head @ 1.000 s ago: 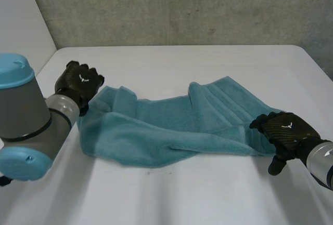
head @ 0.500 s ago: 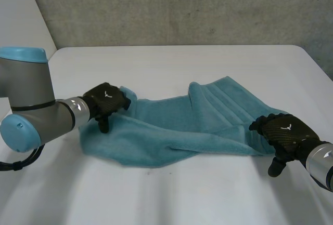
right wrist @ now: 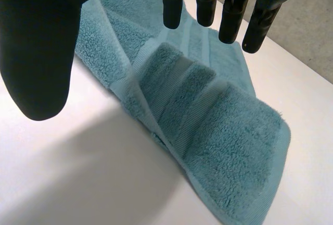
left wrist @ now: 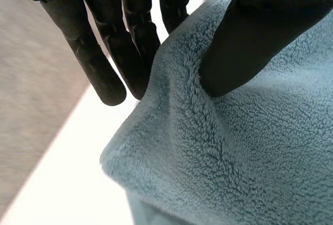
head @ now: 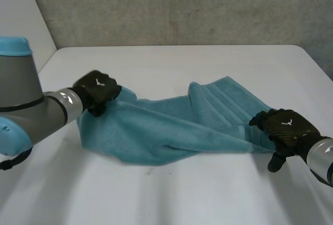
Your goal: Fold the laundry
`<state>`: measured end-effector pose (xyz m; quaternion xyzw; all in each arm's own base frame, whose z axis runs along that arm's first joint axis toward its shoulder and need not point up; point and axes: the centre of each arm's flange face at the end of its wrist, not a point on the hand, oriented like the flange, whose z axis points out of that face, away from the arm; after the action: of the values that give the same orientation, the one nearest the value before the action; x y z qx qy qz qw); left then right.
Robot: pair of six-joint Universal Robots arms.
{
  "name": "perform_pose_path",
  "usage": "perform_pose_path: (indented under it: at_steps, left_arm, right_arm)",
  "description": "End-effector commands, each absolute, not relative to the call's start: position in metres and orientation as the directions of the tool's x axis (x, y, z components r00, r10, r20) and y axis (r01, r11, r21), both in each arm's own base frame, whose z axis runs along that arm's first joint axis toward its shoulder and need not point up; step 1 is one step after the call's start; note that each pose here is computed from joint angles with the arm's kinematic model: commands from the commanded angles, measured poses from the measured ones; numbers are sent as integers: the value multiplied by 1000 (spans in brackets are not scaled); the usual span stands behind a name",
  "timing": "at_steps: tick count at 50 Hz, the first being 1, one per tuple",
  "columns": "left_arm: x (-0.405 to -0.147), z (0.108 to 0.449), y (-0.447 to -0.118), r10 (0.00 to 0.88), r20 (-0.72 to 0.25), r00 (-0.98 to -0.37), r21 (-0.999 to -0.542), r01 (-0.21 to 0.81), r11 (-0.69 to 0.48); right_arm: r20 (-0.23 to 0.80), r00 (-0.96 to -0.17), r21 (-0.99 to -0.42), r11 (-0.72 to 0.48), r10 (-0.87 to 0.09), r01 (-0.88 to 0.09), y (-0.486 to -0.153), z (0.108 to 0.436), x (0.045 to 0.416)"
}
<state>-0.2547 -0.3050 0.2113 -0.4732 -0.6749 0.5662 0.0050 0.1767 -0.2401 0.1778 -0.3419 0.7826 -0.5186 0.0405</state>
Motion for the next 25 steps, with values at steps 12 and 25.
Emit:
perform_pose_path:
  at_steps: [12, 25]
  left_arm:
    - [-225, 284, -228, 493, -529, -691, -834, 532, -149]
    - [-215, 289, -216, 482, -396, -782, -909, 409, -83]
  right_arm:
    - [-126, -779, -871, 444, -614, -208, -242, 200, 200]
    - [-247, -719, -815, 540, -650, -208, -240, 145, 255]
